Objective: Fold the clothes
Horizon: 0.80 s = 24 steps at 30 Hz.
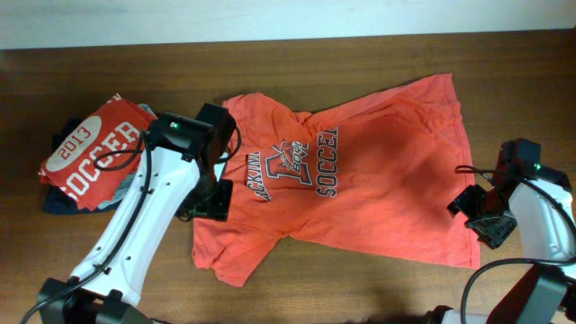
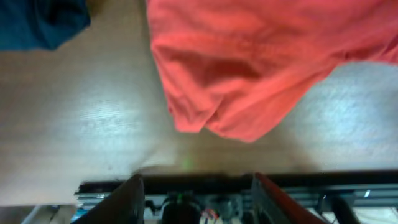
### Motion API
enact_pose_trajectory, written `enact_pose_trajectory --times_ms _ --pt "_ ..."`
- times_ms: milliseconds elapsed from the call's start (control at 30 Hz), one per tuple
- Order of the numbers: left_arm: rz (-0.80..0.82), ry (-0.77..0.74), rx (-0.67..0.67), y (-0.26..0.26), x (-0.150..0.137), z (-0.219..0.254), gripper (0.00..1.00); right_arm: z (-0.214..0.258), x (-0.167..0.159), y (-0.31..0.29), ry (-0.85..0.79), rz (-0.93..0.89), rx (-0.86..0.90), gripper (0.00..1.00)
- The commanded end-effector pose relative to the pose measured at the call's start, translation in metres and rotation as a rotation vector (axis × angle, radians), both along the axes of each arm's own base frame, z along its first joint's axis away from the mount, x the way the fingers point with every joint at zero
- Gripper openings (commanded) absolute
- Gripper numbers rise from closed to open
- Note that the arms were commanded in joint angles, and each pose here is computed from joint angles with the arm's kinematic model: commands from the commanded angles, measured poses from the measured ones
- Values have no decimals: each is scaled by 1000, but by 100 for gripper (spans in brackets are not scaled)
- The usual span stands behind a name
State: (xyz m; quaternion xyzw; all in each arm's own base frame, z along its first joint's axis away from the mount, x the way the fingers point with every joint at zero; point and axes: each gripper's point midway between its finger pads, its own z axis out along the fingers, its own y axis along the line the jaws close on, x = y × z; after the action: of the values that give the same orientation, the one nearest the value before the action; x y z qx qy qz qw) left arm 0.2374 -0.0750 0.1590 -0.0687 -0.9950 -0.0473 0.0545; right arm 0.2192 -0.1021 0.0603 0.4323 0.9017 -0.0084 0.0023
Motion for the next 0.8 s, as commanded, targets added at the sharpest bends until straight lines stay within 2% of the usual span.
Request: enact_pose_trajectory --times_ms 0,100,167,233,300,400,500,633,767 --pt "17 -50 -9 -2 12 -4 42 6 14 10 -73 78 56 71" --pt "17 -124 -33 -5 23 5 31 17 35 33 -217 210 171 66" --pt "18 -229 -48 -5 34 19 32 31 45 44 -309 268 207 66" --pt "21 -358 -60 -4 48 38 43 49 54 49 -405 311 205 67" --pt "2 -494 -96 -8 65 59 60 71 63 54 -517 367 193 69" --pt "-89 -608 -152 -22 87 74 64 105 75 67 -691 473 185 69" --pt "-165 -613 -220 -42 104 66 62 129 78 78 -798 522 204 68" --pt "-236 -506 -261 -63 124 20 63 131 78 85 -809 536 224 66" --pt "-291 -448 -238 -72 151 -30 75 128 79 95 -797 573 243 71"
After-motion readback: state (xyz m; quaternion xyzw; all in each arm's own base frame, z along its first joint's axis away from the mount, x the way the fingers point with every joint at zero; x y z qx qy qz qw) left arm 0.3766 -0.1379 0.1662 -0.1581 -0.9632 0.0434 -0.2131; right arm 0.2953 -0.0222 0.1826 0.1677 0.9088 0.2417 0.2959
